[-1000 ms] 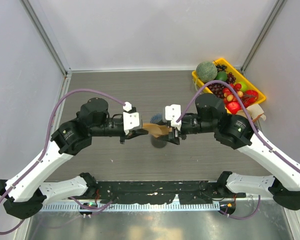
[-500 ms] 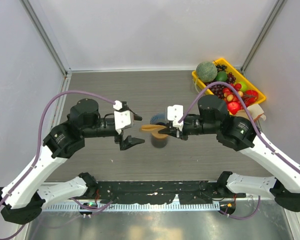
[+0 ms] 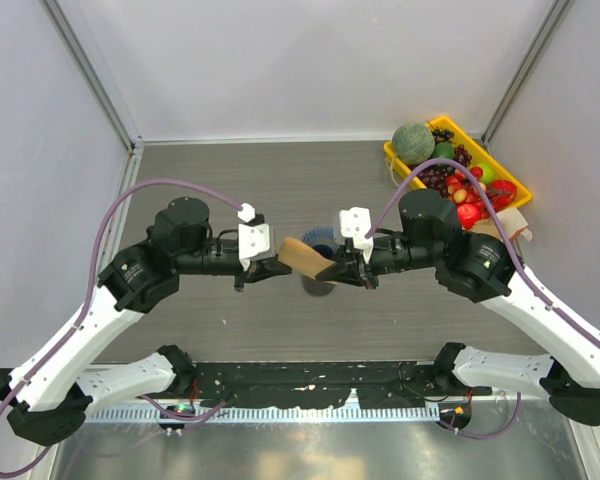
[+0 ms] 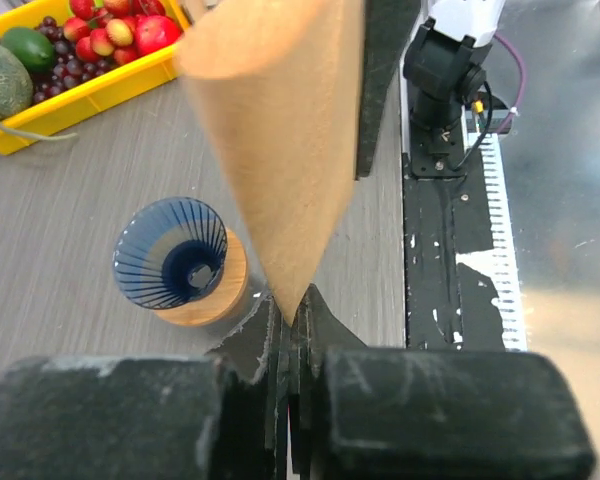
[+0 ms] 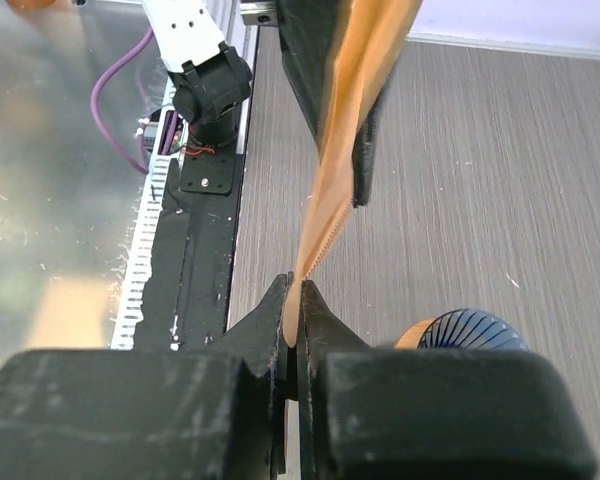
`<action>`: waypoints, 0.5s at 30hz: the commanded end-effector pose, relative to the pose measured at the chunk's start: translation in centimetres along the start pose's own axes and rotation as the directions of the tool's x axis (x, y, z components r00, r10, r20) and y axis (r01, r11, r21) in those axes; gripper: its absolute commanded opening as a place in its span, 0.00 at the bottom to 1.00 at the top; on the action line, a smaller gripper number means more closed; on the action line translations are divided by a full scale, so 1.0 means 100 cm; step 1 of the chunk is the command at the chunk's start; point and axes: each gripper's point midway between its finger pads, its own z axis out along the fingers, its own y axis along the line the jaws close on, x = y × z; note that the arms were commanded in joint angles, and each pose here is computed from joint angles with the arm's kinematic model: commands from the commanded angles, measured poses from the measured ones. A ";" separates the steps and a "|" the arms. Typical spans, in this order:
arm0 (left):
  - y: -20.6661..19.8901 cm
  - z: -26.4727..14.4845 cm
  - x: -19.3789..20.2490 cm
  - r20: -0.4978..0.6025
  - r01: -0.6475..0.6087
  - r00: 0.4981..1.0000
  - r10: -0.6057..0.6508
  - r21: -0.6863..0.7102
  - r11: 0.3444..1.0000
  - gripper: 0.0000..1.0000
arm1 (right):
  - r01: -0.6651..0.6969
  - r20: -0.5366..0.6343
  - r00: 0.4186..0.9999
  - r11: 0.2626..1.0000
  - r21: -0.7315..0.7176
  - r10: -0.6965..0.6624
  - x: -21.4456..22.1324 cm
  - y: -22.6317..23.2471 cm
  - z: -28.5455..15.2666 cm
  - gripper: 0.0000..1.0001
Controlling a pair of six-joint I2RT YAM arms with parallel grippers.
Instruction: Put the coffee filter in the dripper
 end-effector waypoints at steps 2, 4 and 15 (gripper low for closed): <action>-0.009 -0.004 0.000 0.030 -0.028 0.999 0.027 0.037 0.999 0.00 | -0.112 0.061 0.992 0.990 0.085 0.108 -0.017 -0.021 -0.013 0.05; -0.008 -0.004 0.000 0.048 -0.007 0.999 0.006 0.027 1.000 0.00 | -0.153 0.065 0.987 0.983 0.096 0.148 -0.016 -0.028 -0.016 0.27; 0.002 0.000 -0.020 0.154 0.160 0.975 -0.159 0.005 0.987 0.00 | -0.224 0.129 0.965 0.973 -0.060 0.230 -0.022 -0.011 -0.001 0.80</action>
